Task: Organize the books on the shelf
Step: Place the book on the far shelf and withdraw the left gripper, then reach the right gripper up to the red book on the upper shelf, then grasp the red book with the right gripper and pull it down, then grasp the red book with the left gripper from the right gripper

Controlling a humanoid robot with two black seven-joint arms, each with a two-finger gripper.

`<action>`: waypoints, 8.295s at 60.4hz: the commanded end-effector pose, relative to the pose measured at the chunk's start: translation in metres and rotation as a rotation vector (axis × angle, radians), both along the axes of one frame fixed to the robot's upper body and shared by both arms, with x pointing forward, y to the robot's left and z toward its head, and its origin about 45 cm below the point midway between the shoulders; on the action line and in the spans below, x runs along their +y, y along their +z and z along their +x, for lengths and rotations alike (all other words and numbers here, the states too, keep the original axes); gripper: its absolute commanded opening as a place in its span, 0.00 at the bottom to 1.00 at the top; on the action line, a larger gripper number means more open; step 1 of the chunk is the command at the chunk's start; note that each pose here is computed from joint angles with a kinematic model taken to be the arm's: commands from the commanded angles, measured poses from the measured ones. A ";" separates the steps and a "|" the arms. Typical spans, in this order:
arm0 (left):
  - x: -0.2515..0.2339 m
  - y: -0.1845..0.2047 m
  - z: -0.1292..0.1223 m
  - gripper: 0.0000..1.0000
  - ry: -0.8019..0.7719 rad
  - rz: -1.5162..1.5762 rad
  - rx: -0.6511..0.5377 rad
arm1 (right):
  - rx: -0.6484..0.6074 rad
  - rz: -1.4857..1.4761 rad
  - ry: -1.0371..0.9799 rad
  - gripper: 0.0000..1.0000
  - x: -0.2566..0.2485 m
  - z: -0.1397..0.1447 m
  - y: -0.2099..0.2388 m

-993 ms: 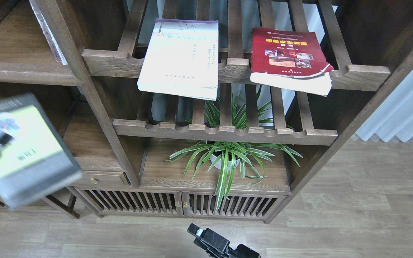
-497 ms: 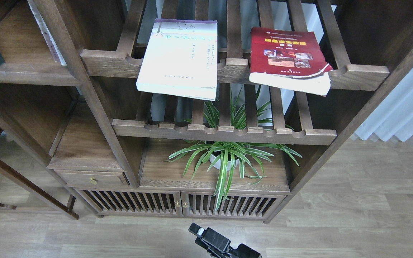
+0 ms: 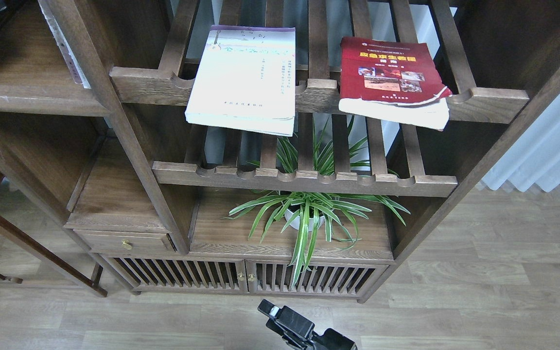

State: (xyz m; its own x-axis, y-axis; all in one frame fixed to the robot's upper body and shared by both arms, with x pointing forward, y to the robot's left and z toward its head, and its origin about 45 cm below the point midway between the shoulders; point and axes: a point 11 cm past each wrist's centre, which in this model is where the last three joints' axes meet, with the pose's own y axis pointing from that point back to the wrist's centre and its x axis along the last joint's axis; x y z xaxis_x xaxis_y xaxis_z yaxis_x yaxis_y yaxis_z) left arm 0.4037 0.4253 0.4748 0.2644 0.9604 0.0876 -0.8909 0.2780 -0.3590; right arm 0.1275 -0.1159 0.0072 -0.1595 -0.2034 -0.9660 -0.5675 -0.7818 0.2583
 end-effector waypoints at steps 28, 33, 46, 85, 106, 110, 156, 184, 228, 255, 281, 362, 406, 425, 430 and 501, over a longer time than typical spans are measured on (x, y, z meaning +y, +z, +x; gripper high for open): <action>-0.026 0.000 0.050 0.08 -0.040 -0.031 0.073 | -0.003 0.000 -0.015 0.94 -0.002 0.003 0.001; -0.033 -0.004 0.053 0.11 -0.055 -0.036 0.077 | -0.004 0.001 -0.015 0.94 -0.002 0.003 0.001; -0.046 -0.021 0.056 0.28 -0.109 -0.124 0.087 | -0.008 0.004 -0.014 0.94 -0.001 0.004 0.002; -0.017 -0.045 0.025 0.40 -0.159 -0.373 0.067 | -0.014 0.004 -0.034 0.94 -0.005 0.008 0.003; -0.005 -0.033 -0.005 0.41 -0.192 -0.475 -0.032 | -0.014 0.005 -0.037 0.94 -0.006 0.009 0.004; -0.007 -0.034 -0.016 0.43 -0.202 -0.466 -0.043 | -0.014 0.006 -0.042 0.94 -0.006 0.009 0.004; 0.041 -0.187 -0.116 0.89 -0.013 -0.639 0.270 | -0.270 0.129 -0.352 0.93 -0.041 0.089 0.083; 0.057 -0.293 -0.163 1.00 0.154 -0.742 0.530 | -0.498 0.184 -0.541 0.91 -0.096 0.120 0.157; 0.054 -0.302 -0.168 1.00 0.155 -0.743 0.560 | -0.797 0.227 -0.524 0.88 -0.108 0.167 0.246; 0.054 -0.302 -0.168 1.00 0.157 -0.742 0.562 | -0.779 0.126 -0.507 0.89 -0.129 0.172 0.231; 0.057 -0.305 -0.170 1.00 0.166 -0.746 0.567 | -0.853 0.125 -0.502 0.89 -0.134 0.185 0.255; 0.045 -0.337 -0.178 1.00 0.170 -0.762 0.669 | -0.531 0.043 -0.510 0.04 -0.136 0.107 0.157; 0.000 -0.372 -0.180 1.00 0.093 -0.856 0.768 | -0.232 0.009 -0.514 0.04 -0.122 0.013 0.093; -0.104 -0.426 -0.199 1.00 -0.106 -1.089 1.029 | -0.123 0.086 -0.396 0.04 -0.063 -0.004 0.069; -0.115 -0.428 -0.200 1.00 -0.128 -1.110 1.048 | -0.117 0.101 -0.369 0.04 -0.053 -0.002 0.067; -0.295 -0.445 -0.254 0.39 -0.432 -1.319 1.310 | -0.019 0.137 -0.132 0.05 0.006 -0.020 0.040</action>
